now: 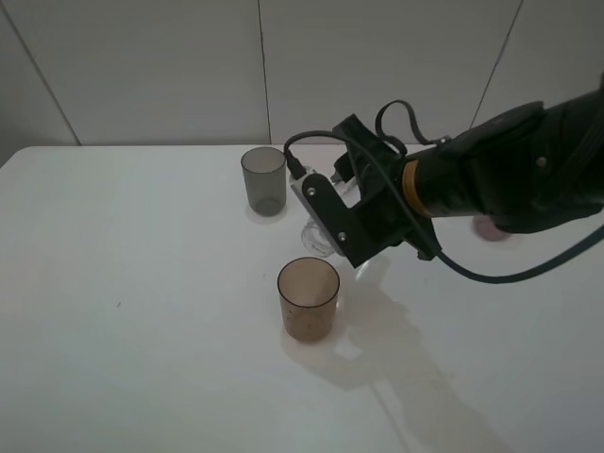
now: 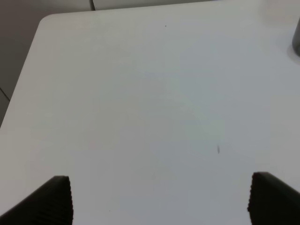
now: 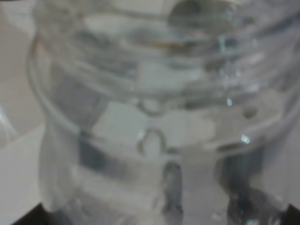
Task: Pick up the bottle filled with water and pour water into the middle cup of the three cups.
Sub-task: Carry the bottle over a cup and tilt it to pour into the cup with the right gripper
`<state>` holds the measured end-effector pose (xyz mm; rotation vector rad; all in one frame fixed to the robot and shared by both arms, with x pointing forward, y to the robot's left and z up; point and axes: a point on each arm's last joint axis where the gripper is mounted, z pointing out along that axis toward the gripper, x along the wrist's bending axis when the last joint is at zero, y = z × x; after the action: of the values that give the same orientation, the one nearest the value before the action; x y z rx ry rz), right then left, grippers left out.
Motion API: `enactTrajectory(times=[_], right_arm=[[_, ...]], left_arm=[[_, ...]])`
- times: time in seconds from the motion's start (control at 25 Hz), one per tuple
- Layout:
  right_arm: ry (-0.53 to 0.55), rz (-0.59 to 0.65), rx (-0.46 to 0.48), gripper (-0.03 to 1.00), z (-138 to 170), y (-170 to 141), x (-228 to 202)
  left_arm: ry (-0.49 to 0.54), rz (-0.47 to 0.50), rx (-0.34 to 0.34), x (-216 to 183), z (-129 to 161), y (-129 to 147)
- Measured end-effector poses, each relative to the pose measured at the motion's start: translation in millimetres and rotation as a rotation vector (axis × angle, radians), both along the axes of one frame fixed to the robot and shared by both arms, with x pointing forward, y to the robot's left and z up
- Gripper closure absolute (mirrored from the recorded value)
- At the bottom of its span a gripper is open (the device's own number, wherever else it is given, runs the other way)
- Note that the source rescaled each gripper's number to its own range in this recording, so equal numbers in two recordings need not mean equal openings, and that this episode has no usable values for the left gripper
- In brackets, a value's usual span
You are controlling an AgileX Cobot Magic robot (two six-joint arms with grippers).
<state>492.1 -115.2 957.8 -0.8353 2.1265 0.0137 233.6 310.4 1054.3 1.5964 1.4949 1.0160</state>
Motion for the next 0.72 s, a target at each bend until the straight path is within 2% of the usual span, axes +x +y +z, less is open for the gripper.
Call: enactTrajectory(times=[0.24,0.72], right_arm=[[-0.001,-0.038,0.022,0.97,0.6,-1.0,0.9],[-0.009,-0.039,0.023,0.97,1.2,3.1,-2.1]], left_arm=[[0.0,0.0,0.0,0.0,0.0,0.0],[0.0,0.0,0.0,0.0,0.0,0.0]])
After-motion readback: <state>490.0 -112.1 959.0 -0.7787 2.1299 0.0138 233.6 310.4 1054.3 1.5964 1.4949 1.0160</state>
